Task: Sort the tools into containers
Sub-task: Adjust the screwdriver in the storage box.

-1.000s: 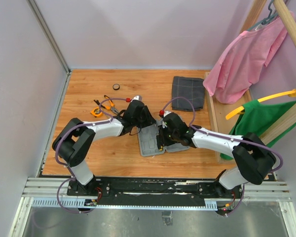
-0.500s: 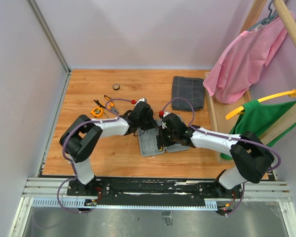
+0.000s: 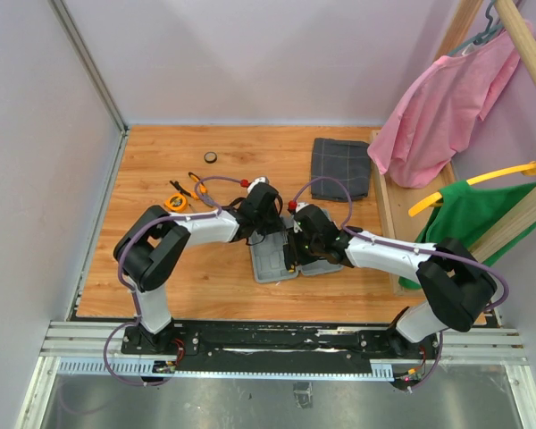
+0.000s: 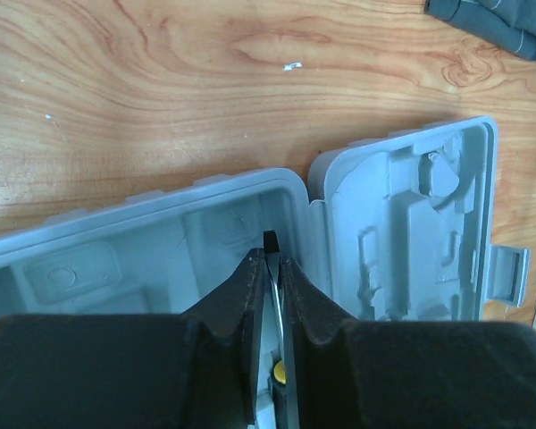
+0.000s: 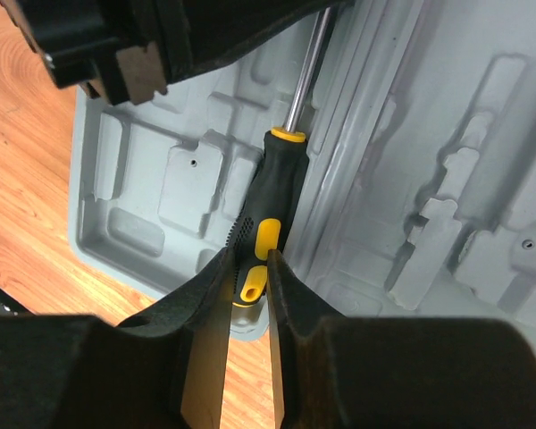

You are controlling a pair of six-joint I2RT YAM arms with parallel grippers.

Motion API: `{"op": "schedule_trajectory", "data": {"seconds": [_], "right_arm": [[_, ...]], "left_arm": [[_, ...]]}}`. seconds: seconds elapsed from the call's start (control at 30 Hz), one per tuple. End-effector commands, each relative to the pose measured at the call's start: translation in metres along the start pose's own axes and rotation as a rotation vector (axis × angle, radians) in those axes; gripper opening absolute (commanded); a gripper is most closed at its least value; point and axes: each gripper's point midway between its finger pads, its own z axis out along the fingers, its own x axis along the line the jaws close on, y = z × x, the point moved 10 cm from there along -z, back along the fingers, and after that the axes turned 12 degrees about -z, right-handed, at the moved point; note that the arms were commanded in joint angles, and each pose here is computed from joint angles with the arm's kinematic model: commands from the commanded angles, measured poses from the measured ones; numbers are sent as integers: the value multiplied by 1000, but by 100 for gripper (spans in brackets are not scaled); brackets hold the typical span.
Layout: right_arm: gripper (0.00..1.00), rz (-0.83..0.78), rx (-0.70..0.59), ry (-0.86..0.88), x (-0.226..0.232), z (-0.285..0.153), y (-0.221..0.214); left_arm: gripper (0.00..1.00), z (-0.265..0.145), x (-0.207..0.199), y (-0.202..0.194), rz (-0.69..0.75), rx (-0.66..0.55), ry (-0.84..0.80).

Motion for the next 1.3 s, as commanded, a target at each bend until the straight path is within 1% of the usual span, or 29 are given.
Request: {"op": "schedule_trajectory", "data": {"seconds": [0.0, 0.27, 0.57, 0.97, 1.27], "right_arm": [[22, -5, 80, -13, 1, 2, -16], [21, -5, 90, -27, 0, 1, -19], [19, -9, 181, -109, -7, 1, -28], [16, -4, 247, -162, -14, 4, -46], [15, -26, 277, -196, -18, 4, -50]], "left_arm": [[14, 8, -2, 2, 34, -24, 36], [1, 12, 2, -1, 40, -16, 55], [0, 15, 22, -11, 49, 4, 131], [1, 20, 48, -23, 61, 26, 211], [1, 24, 67, -35, 58, 50, 254]]}}
